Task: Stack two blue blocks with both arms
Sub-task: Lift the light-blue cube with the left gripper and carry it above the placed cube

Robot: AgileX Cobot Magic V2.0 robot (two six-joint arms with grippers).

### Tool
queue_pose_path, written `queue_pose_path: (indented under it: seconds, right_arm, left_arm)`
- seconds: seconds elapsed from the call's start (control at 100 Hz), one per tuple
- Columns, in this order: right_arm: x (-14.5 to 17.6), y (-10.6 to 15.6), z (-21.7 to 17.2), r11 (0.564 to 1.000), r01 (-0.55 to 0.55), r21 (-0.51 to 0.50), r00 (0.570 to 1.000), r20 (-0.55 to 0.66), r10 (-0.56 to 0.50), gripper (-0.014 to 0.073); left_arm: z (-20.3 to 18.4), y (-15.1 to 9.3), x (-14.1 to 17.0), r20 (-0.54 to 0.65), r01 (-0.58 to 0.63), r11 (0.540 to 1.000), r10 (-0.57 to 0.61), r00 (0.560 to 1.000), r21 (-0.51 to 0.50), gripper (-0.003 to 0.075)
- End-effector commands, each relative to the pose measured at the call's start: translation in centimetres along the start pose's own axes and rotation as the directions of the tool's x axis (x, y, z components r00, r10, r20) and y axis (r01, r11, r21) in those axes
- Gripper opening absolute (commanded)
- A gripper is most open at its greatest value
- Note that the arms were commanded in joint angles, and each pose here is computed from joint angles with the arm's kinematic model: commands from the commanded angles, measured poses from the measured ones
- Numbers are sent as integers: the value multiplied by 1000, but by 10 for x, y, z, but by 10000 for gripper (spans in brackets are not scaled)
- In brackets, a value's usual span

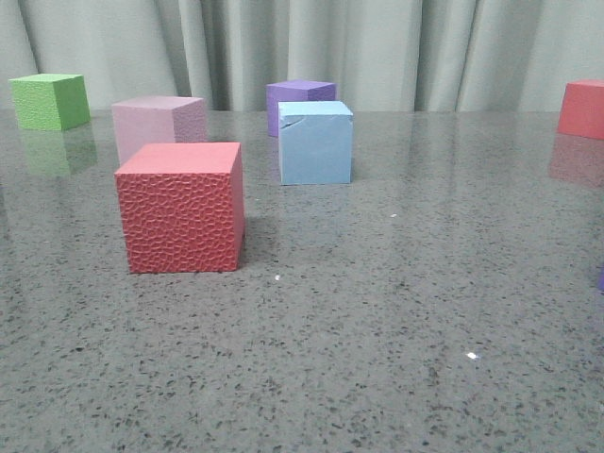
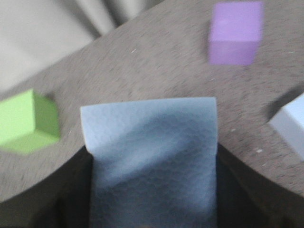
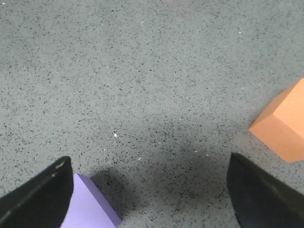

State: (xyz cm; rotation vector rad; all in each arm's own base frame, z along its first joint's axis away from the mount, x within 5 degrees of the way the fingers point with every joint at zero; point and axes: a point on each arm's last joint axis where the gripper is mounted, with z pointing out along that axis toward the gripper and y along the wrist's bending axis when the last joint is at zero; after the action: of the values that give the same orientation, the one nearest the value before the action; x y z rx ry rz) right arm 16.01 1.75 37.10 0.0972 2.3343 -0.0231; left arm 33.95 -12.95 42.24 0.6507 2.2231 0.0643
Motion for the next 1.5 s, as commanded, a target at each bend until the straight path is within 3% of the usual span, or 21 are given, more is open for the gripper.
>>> queue_pose_path:
  seconds: [0.0,0.22,0.52,0.81,1.49]
  right_arm:
    - [-10,-1,-8,1000,3,-8,996,91,-2,646]
    - [-10,-1,-8,1000,3,-8,996,91,-2,646]
    - [-10,-1,-8,1000,3,-8,996,91,-2,646]
    - [-10,-1,-8,1000,3,-8,996,91,-2,646]
    - [-10,-1,-8,1000,3,-8,996,91,-2,646]
  left_arm:
    - [-34,-6,-20,190,-44,999,44,981,-6,188]
    - [-27,-30,-32,273,-142,989,125,954,46,188]
    - [4,-53,-48,279,-289,941,233,932,179,190]
    - [23,-73,-54,269,-429,827,347,898,363,190]
    - [25,-74,-54,267,-440,814,360,894,378,190]
